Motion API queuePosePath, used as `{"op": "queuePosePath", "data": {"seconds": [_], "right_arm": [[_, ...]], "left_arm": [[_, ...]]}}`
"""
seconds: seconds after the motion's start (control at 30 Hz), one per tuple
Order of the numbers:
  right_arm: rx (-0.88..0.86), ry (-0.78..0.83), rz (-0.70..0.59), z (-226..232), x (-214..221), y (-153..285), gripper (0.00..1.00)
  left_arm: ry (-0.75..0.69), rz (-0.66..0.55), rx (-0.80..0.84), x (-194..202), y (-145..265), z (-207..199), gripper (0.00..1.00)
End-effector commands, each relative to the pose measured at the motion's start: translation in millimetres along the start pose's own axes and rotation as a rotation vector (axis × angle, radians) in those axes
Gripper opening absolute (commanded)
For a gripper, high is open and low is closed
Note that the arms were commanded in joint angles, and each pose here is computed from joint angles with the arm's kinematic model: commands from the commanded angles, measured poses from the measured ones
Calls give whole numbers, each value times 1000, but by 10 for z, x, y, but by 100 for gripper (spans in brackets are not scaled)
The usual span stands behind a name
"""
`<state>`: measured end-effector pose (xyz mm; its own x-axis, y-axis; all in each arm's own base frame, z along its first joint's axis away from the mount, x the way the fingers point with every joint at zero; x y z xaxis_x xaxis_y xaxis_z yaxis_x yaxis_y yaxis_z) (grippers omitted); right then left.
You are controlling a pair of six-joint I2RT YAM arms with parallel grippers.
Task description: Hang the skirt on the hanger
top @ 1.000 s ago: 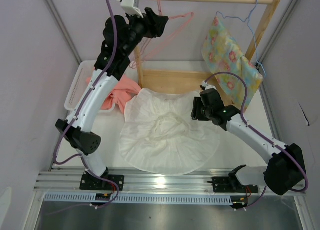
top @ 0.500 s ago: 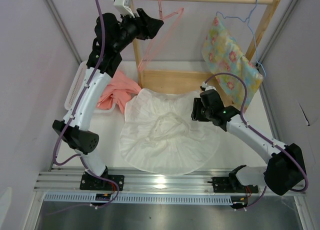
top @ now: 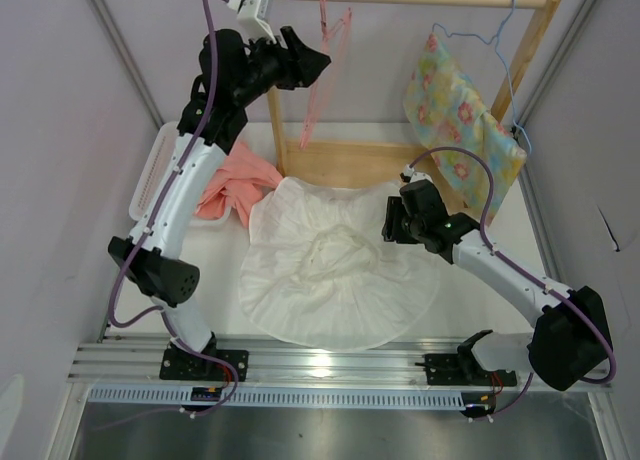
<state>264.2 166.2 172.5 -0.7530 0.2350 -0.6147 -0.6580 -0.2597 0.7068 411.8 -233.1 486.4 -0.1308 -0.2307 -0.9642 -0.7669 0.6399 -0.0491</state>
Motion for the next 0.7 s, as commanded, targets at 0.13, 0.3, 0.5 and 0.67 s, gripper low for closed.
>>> {"op": "queuePosePath", "data": {"seconds": [0.13, 0.3, 0.5, 0.67], "right_arm": [[-33, -15, -28, 49, -51, 20, 50], [-28, -13, -31, 42, -62, 28, 47], [-21, -8, -33, 29, -62, 32, 46], [-17, -8, -32, 19, -54, 27, 45]], "left_arm": [[-8, 14, -22, 3, -25, -43, 62], [-29, 10, -111, 27, -41, 21, 58], [-56, -18, -195, -21, -21, 112, 53], [-57, -2, -191, 40, -77, 123, 50]]}}
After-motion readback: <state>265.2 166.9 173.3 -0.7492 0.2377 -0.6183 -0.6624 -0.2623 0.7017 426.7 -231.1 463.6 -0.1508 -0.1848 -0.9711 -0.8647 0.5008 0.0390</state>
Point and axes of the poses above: each gripper's point midway between its finger pads, its own y axis back along the fingers, its own z axis along the line the jaws close on, x = y × z, the point moved 5 cm from there along y, back along the fingers, and after that the axes turned 9 degrees about -y, right-handed, at the moved point
